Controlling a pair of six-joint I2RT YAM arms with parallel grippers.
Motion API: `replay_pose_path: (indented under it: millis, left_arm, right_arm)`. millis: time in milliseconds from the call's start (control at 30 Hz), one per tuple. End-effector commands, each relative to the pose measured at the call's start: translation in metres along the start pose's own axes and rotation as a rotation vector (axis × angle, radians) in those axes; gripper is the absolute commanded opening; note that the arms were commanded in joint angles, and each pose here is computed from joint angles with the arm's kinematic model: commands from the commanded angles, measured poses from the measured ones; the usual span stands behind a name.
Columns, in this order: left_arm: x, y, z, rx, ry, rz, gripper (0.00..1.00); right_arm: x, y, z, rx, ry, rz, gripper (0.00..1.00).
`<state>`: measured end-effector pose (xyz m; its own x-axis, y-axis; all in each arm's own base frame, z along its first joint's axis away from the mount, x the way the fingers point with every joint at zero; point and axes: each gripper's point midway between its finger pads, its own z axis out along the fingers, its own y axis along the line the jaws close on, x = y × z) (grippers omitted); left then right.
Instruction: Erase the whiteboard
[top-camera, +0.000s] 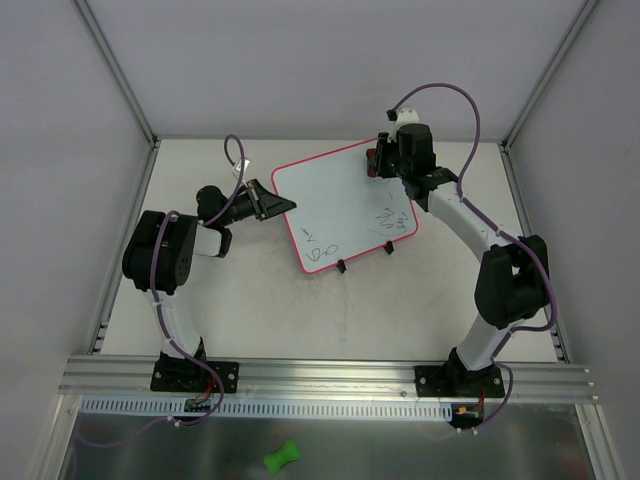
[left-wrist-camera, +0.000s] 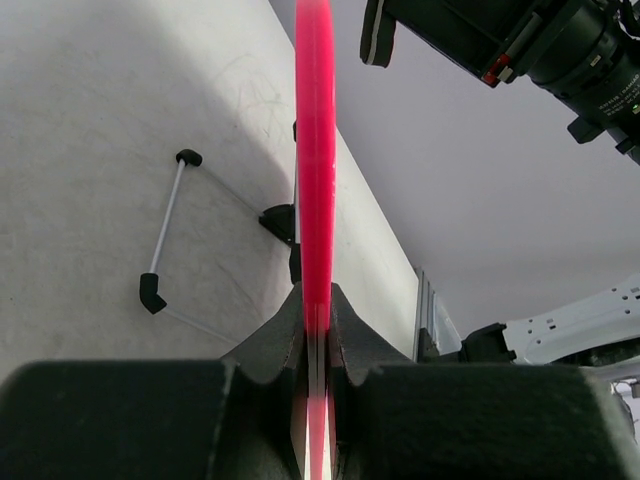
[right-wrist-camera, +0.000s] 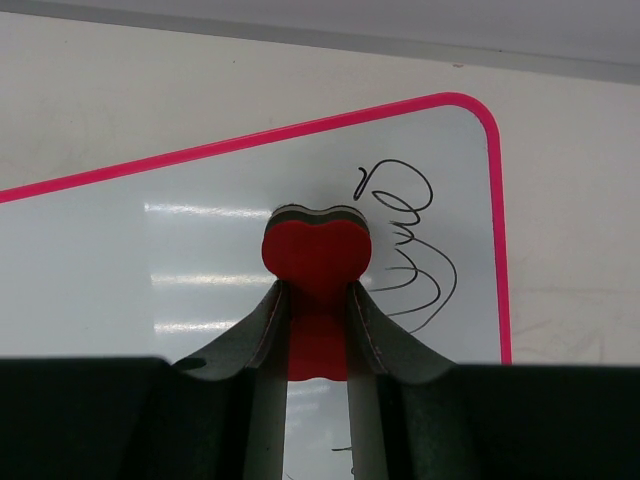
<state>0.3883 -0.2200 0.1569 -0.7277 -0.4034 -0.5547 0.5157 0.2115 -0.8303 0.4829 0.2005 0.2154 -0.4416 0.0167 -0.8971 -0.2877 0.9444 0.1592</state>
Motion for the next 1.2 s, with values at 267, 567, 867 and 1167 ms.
replay_pose_path:
  millis: [267, 567, 867, 1167]
  left_arm:
    - [0.007, -0.021, -0.009, 0.172, 0.038, 0.227, 0.00]
    - [0.014, -0.030, -0.013, 0.196, 0.062, 0.296, 0.00]
    - [0.021, -0.054, -0.018, 0.226, 0.051, 0.434, 0.00]
    - [0.025, -0.054, -0.016, 0.235, 0.058, 0.462, 0.00]
  right_arm:
    - [-0.025, 0.012, 0.018, 0.017, -0.034, -0.035, 0.00]
    - [-0.024, 0.012, 0.025, 0.027, -0.033, -0.039, 0.00]
    - [-0.023, 0.011, 0.021, 0.029, -0.036, -0.048, 0.00]
    - [-0.033, 0.020, 0.029, 0.000, -0.034, -0.051, 0.00]
